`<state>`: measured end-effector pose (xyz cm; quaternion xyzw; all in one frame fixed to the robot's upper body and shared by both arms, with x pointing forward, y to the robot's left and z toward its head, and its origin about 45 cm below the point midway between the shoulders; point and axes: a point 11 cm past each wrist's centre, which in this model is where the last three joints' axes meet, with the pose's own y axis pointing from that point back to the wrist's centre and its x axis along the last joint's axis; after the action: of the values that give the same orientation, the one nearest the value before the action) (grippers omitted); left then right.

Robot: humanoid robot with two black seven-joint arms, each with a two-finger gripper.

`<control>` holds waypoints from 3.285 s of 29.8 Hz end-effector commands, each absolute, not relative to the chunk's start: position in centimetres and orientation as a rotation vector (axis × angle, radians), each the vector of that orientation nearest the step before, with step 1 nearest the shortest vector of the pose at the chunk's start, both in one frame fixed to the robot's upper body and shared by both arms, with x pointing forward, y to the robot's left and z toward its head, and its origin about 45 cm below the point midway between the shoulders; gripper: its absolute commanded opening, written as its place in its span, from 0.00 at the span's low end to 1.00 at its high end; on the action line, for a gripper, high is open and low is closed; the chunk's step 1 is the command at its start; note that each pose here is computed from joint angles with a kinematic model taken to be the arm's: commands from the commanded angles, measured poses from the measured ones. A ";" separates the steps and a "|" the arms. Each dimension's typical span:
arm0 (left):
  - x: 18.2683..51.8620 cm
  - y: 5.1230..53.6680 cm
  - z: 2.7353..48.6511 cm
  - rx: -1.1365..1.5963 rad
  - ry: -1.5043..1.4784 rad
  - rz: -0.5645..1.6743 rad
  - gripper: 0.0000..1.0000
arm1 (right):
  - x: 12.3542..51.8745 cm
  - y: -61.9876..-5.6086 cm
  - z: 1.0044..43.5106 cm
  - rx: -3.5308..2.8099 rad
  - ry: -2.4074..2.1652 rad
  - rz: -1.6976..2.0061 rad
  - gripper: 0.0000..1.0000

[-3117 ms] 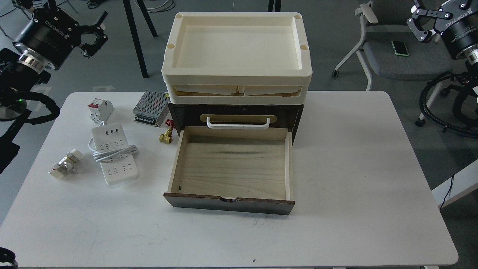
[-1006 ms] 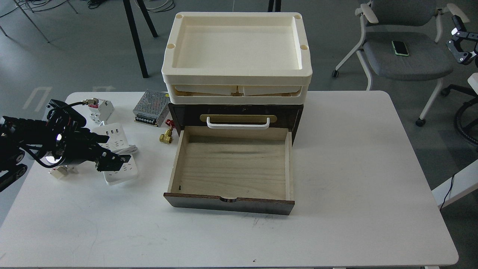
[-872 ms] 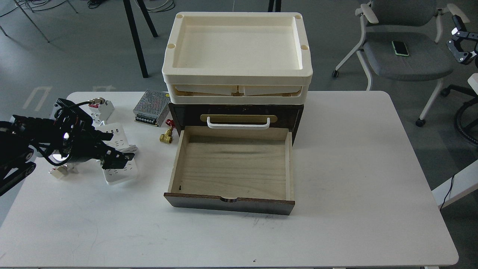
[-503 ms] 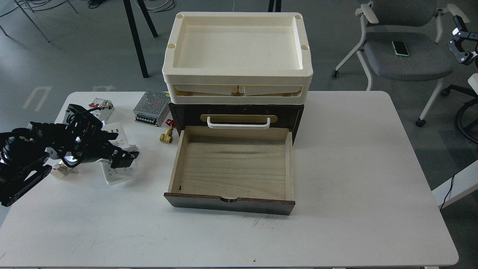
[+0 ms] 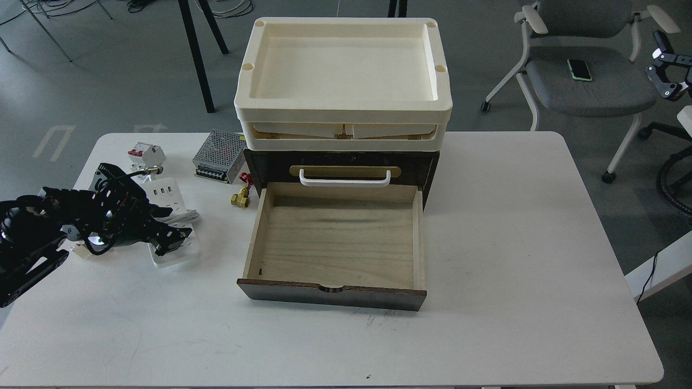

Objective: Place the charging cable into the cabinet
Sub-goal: 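Lower the left gripper onto the white power strip and cable and grasp them, then lift the power strip and carry it over the open wooden drawer, then lower the power strip into the drawer, release it, and withdraw the left gripper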

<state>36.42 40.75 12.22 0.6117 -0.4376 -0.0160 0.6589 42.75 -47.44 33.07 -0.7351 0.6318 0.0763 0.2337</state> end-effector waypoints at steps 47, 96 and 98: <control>27.9 27.3 27.7 0.722 -0.827 0.002 0.00 | 42.2 -48.1 32.2 -2.010 1.764 0.223 1.00; 35.7 16.7 14.3 0.606 -0.476 0.119 0.29 | 41.4 -48.9 31.1 -2.004 1.799 0.243 1.00; 35.5 16.0 14.2 0.590 -0.468 0.116 0.36 | 41.4 -48.9 31.1 -2.005 1.800 0.244 1.00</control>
<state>35.75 16.98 14.33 0.2985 -0.2332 0.0592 0.9236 41.45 -48.86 31.10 -0.7238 0.6490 0.0878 0.2173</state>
